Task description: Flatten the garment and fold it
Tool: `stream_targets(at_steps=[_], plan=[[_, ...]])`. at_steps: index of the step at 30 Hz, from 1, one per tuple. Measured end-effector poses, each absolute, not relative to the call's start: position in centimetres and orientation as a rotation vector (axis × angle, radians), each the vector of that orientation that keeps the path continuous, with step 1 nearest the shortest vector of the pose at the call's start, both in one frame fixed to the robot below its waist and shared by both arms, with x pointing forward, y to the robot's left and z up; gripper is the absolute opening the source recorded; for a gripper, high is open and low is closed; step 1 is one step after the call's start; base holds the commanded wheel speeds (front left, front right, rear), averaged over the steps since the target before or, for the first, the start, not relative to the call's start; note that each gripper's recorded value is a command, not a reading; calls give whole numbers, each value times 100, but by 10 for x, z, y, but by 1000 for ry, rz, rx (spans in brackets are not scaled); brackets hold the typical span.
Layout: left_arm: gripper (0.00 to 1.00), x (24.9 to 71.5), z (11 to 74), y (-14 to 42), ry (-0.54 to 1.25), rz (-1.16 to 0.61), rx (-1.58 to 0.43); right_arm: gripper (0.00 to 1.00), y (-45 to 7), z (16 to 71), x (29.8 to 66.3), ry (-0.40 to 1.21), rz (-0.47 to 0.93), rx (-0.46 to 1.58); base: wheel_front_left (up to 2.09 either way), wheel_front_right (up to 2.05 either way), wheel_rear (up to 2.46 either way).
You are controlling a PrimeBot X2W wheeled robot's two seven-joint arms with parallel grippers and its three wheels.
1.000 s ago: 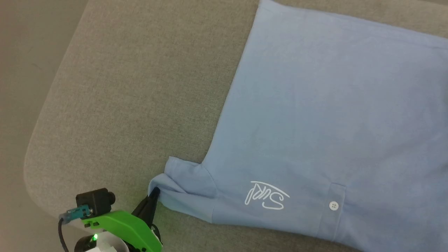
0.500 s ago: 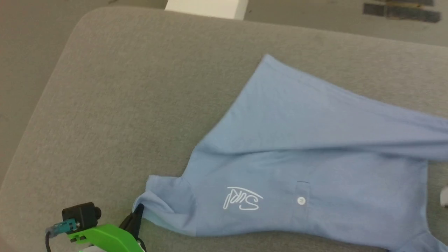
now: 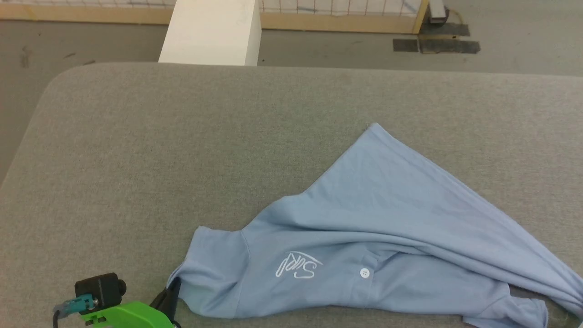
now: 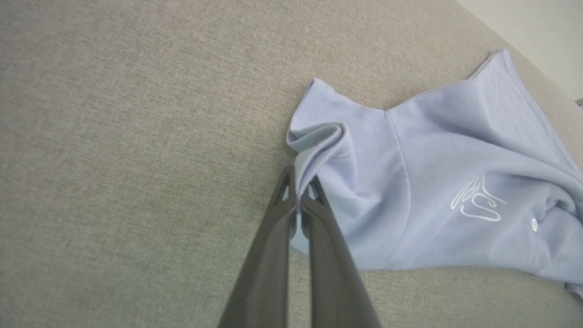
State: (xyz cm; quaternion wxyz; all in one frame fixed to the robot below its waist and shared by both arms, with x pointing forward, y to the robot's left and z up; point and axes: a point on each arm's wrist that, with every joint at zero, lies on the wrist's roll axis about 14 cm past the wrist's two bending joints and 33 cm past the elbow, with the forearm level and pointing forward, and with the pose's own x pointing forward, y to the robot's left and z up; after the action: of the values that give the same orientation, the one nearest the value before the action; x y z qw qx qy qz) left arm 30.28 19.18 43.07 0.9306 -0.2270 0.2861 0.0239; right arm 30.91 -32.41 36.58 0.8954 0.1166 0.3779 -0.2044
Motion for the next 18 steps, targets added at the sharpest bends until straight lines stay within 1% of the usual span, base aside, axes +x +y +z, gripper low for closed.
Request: stream_targets(at_steps=[3, 4, 5, 6, 7, 9, 13, 18], plan=[[0, 304, 434, 188, 580, 31, -464, 0, -324, 363, 298, 862, -423, 267, 0, 0, 0], [0, 304, 434, 187, 578, 28, -464, 4, -324, 365, 297, 868, -422, 273, 0, 0, 0], [0, 303, 435, 187, 576, 27, -464, 35, -324, 367, 298, 865, -418, 270, 0, 0, 0], [0, 303, 435, 187, 575, 27, -464, 60, -323, 368, 299, 861, -413, 265, 0, 0, 0], [0, 303, 435, 187, 575, 29, -463, 100, -322, 371, 301, 846, -405, 255, 0, 0, 0], [0, 301, 435, 188, 575, 32, -463, 100, -320, 381, 311, 776, -394, 233, 0, 0, 0], [0, 299, 434, 190, 580, 39, -464, 100, -304, 421, 353, 540, -315, 150, 0, 0, 0], [0, 296, 433, 191, 583, 46, -466, 100, -243, 487, 419, 194, -108, 47, 0, 0, 0]])
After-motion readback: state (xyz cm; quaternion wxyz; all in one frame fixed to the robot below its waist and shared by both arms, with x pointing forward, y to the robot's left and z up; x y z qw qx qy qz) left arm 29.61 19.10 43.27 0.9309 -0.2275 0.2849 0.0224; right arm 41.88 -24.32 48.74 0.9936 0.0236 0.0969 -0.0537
